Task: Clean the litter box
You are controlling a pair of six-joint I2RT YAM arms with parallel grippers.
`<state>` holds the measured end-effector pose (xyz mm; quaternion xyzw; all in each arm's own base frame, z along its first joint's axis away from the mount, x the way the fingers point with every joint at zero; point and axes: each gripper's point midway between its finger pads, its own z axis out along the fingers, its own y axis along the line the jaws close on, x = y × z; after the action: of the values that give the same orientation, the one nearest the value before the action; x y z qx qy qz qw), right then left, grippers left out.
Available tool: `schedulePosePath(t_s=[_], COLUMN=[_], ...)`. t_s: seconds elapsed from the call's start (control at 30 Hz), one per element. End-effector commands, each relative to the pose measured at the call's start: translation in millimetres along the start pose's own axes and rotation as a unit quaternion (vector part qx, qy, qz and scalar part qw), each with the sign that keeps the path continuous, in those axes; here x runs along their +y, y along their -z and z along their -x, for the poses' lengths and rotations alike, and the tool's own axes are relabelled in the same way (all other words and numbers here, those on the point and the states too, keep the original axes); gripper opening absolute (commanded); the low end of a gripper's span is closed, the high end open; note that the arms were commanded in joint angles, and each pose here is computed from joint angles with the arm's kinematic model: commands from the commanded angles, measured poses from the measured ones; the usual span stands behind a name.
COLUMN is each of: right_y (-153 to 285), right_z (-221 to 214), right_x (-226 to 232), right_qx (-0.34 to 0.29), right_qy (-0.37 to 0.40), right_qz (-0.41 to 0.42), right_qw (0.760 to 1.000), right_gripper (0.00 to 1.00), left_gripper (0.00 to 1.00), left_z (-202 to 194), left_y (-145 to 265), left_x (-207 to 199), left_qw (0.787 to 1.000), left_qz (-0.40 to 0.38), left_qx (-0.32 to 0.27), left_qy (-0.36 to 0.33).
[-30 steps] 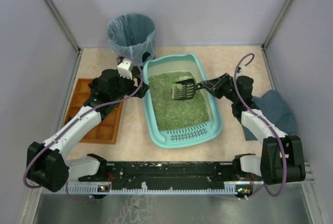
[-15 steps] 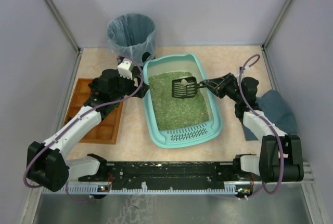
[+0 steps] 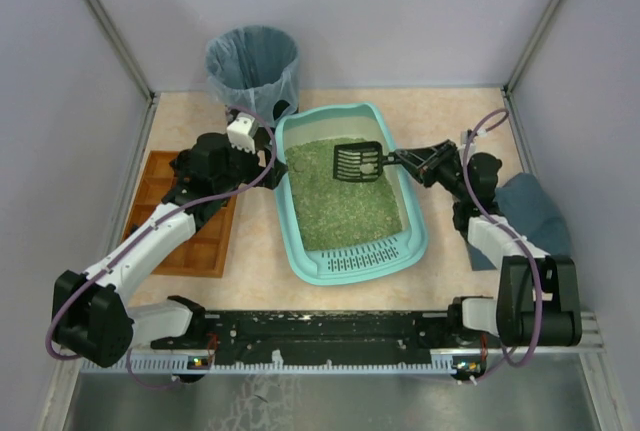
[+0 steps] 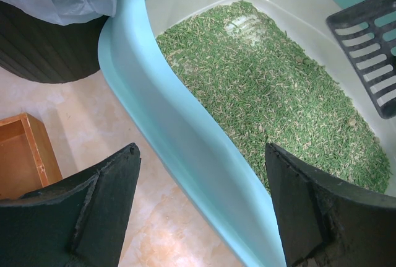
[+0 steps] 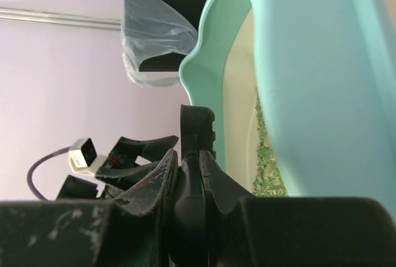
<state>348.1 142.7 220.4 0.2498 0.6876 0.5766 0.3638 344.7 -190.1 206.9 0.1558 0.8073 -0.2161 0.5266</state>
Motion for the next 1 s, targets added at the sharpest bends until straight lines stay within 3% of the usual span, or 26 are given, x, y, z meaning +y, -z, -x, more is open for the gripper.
schedulePosePath(t_s=[0.0,0.17,0.3,0.4,0.47,0.6,0.73,0.9,0.97], right_y=[-8,0,-14,-6,-2,-20,-10,-22,-16], right_z=[-8,19,-7,15,24,-6,19,-9,3], right_x=[40,15,41,19,19,42,28,50,38], right_qx=[0.026,-0.035,0.020,-0.025,-0.040,0.026,-0.028,0.028,0.002], right_qy=[0.015,0.018,0.057,0.050,0.023,0.058,0.031,0.053,0.052], right_qz=[0.066,0.005,0.028,-0.019,0.004,0.015,-0.003,0.028,0.002], right_qw=[0.997,0.999,0.998,0.998,0.999,0.998,0.999,0.998,0.999], right_gripper=[0.00,0.00,0.00,0.00,0.00,0.00,0.00,0.00,0.00], left_gripper=[0.86,0.86,0.86,0.86,0.86,0.86,0.86,0.86,0.86], left_z=[7,6,6,5,4,7,5,6,6], left_y=[-1,-3,-3,-4,-3,-3,-3,-4,-5], left_x=[-4,-5,-5,-4,-2,-2,0,0,0], left_qw=[1.000,1.000,1.000,1.000,1.000,1.000,1.000,1.000,1.000], left_qz=[-0.009,-0.010,-0.010,-0.009,-0.002,0.000,0.005,0.005,0.005], left_qx=[-0.012,-0.002,-0.008,0.000,0.000,-0.008,0.001,-0.004,0.001], left_qy=[-0.006,-0.005,-0.004,-0.003,-0.002,0.003,0.004,0.006,0.006])
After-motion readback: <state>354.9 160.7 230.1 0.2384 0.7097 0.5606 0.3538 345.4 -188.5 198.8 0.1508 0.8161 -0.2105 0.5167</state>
